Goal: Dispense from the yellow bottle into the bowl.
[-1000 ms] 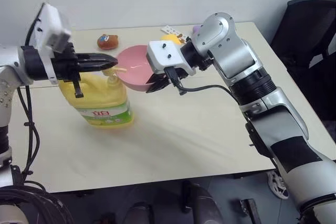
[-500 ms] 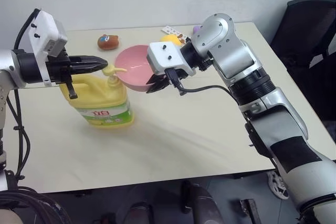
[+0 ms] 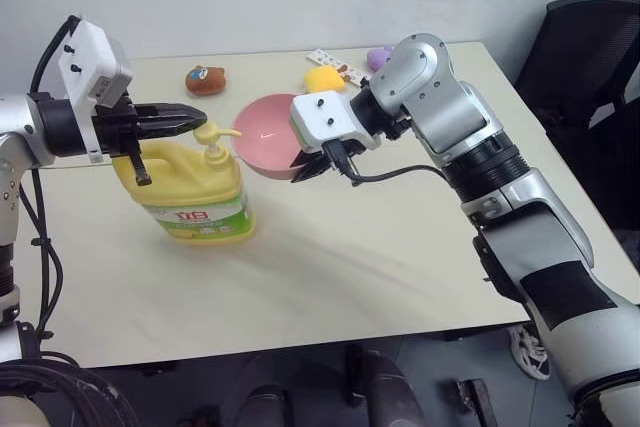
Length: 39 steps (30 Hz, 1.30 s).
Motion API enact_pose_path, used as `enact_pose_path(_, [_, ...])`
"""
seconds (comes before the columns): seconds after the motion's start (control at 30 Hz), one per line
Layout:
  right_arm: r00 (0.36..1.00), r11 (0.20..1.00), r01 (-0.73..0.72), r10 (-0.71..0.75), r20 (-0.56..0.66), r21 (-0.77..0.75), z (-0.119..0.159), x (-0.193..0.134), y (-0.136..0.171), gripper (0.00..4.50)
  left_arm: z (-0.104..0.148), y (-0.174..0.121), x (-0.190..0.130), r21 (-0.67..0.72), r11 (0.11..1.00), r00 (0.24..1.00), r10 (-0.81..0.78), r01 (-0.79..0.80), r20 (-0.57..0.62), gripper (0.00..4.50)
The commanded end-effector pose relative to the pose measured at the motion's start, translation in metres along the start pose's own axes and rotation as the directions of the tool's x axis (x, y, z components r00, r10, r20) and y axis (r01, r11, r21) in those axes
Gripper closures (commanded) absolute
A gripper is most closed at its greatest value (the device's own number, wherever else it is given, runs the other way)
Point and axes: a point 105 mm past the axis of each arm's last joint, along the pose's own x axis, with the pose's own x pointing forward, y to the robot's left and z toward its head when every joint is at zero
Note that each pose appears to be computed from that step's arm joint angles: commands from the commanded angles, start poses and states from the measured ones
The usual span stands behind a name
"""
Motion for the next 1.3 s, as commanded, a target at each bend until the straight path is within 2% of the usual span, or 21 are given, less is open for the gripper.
enact_pose_path(0.03, [0.999,0.997,-0.039,0.039,0.006,-0.063,0.012,-0.007,0.004,4.50,0.002,-0.002,-0.001,0.042,0.999,1.000,-0.017,0.018,-0.022,4.48])
enact_pose_path(0.57, [0.999,0.995,-0.050,0.050,0.006,-0.084,0.018,-0.005,0.004,4.50,-0.024,-0.009,0.014,0.169,0.983,0.989,-0.045,0.069,-0.140,4.48])
enact_pose_path(1.0, [0.998,0.995,-0.057,0.057,-0.004,-0.079,0.017,-0.006,0.005,4.50,-0.048,-0.028,0.032,0.241,0.955,0.965,-0.116,0.173,-0.234,4.48])
enact_pose_path(1.3, [0.998,0.995,-0.056,0.056,0.002,-0.079,0.019,-0.005,0.005,4.50,-0.076,-0.040,0.035,0.300,0.924,0.932,-0.129,0.237,-0.338,4.48])
